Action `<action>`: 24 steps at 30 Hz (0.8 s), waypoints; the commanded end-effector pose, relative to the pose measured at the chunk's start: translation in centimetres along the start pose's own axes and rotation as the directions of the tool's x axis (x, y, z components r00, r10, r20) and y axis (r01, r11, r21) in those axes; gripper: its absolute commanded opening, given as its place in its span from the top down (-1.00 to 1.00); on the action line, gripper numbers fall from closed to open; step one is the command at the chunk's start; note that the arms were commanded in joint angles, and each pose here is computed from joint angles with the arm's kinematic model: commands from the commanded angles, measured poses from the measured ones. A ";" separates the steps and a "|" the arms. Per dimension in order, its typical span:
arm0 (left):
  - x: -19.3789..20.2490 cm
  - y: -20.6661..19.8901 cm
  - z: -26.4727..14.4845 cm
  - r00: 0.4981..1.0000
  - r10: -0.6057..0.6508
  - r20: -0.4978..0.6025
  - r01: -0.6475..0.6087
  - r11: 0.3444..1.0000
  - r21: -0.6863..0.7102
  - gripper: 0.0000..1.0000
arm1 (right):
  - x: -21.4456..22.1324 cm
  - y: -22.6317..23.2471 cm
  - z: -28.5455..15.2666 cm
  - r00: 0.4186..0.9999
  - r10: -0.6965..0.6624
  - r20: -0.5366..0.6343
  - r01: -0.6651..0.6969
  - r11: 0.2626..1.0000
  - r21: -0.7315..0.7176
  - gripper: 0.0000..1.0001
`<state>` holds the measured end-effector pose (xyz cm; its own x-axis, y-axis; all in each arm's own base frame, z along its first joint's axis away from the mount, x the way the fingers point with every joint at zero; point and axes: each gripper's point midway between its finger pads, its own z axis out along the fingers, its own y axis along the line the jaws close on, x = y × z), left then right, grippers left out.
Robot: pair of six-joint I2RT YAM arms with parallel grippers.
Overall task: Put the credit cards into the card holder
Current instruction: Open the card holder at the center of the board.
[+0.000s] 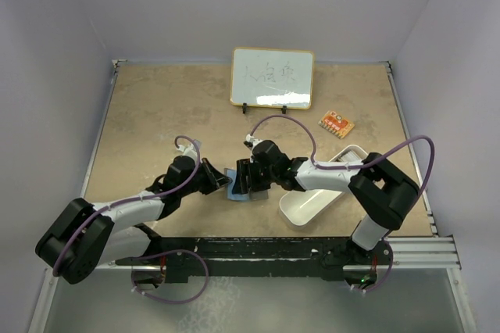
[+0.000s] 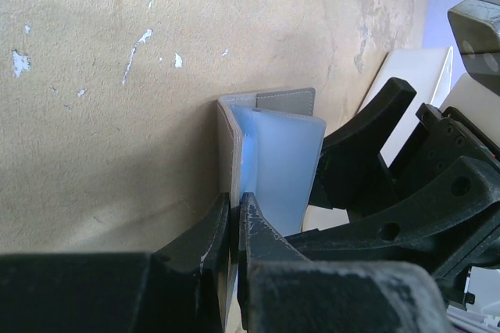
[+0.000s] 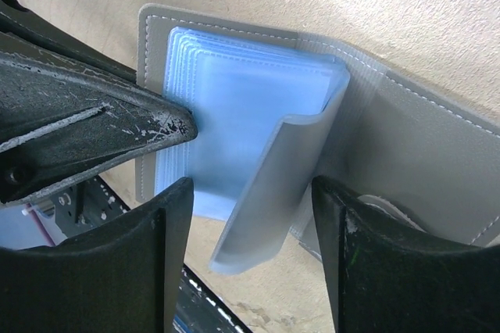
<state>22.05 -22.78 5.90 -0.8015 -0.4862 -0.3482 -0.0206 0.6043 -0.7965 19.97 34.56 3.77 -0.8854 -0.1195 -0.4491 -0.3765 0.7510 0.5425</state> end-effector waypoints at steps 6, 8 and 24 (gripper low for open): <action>-1.5 -2.4 0.0 0.999 0.019 0.045 -0.022 0.997 0.076 1.00 | -0.8 0.1 0.4 1.000 0.007 0.015 -0.008 1.000 0.026 -0.37; -1.5 -2.4 -0.1 0.999 0.021 0.048 -0.024 0.997 0.077 1.00 | -0.4 -0.5 0.4 1.000 0.009 0.001 -0.009 0.998 0.055 -0.35; -1.6 -1.9 -0.5 0.997 0.055 0.049 -0.057 0.998 0.034 1.00 | -2.3 -3.7 -1.9 0.995 -0.054 0.083 0.030 0.964 0.264 -0.06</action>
<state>21.79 -22.28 5.59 -0.8013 -0.4797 -0.3574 -0.0282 0.6271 -0.7784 21.28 32.68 2.95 -0.8729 -0.1055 -0.4763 -0.3339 0.8410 0.4256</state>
